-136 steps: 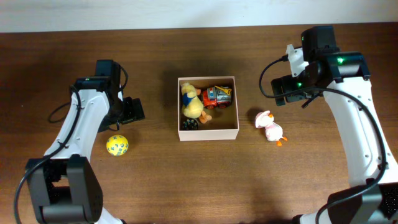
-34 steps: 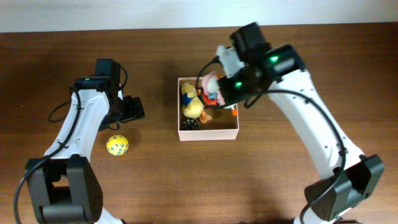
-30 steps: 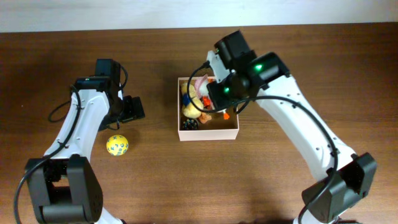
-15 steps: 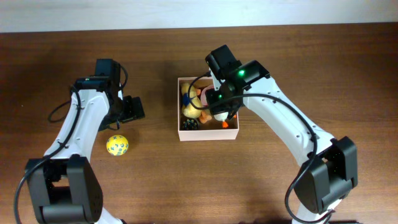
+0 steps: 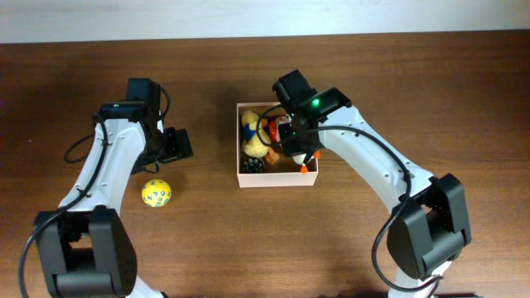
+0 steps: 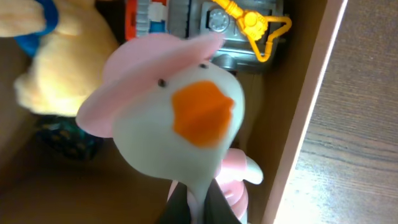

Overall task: Pack container
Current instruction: 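Lift the white duck and carry it left over the box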

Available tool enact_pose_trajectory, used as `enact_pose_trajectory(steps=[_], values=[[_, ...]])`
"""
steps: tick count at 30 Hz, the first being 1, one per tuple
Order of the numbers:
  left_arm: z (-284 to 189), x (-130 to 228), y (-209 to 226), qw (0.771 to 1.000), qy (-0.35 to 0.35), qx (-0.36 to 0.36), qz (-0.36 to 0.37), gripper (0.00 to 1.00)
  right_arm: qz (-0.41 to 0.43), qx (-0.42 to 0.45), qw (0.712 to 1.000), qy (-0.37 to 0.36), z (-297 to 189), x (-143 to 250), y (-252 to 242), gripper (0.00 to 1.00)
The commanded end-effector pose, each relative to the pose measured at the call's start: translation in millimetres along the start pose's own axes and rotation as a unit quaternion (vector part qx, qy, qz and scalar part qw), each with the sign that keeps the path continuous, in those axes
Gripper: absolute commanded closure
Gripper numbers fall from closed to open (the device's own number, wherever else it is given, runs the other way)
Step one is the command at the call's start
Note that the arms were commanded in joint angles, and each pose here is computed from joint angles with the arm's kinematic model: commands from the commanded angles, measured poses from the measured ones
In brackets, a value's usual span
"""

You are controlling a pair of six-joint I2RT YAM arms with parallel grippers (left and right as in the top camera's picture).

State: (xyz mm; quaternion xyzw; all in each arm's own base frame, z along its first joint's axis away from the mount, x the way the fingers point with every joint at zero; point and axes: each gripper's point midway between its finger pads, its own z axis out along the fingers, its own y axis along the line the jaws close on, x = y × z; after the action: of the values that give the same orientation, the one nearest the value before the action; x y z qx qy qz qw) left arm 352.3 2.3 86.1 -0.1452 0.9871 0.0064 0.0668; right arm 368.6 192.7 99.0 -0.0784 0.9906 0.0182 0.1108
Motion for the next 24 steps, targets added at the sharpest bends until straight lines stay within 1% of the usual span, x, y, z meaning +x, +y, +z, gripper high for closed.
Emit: enact_pose_trajectory(steps=[1,2,3,4,7,8,14,16,20,24], values=[[-9,0,-1,1.0,-0.011,0.009,-0.005,0.01,0.006,0.018,1.0,0.005,9,5,-5,0.95],[-9,0,-1,1.0,-0.011,0.009,-0.005,0.01,0.006,0.017,1.0,0.006,9,5,-5,0.92],[-9,0,-1,1.0,-0.011,0.009,-0.005,0.01,0.006,0.018,1.0,0.007,10,6,-5,0.85],[-9,0,-1,1.0,-0.011,0.009,-0.005,0.01,0.006,0.018,1.0,0.008,10,6,-6,0.76],[-9,0,-1,1.0,-0.011,0.009,-0.005,0.01,0.005,0.018,1.0,0.008,9,6,-6,0.63],[-9,0,-1,1.0,-0.011,0.009,-0.005,0.01,0.005,0.018,1.0,0.007,9,6,-6,0.56],[-9,0,-1,1.0,-0.011,0.009,-0.005,0.01,0.001,0.014,1.0,-0.005,-5,-3,-4,0.43],[-9,0,-1,1.0,-0.011,0.009,-0.005,0.01,0.002,0.011,1.0,-0.017,-19,-10,-2,0.41],[-9,0,-1,1.0,-0.011,0.009,-0.005,0.01,-0.009,0.006,0.999,-0.049,-55,-28,0,0.38],[-9,5,1,1.0,0.001,0.005,-0.004,0.01,0.002,0.052,0.996,-0.075,-92,-39,-23,0.32]])
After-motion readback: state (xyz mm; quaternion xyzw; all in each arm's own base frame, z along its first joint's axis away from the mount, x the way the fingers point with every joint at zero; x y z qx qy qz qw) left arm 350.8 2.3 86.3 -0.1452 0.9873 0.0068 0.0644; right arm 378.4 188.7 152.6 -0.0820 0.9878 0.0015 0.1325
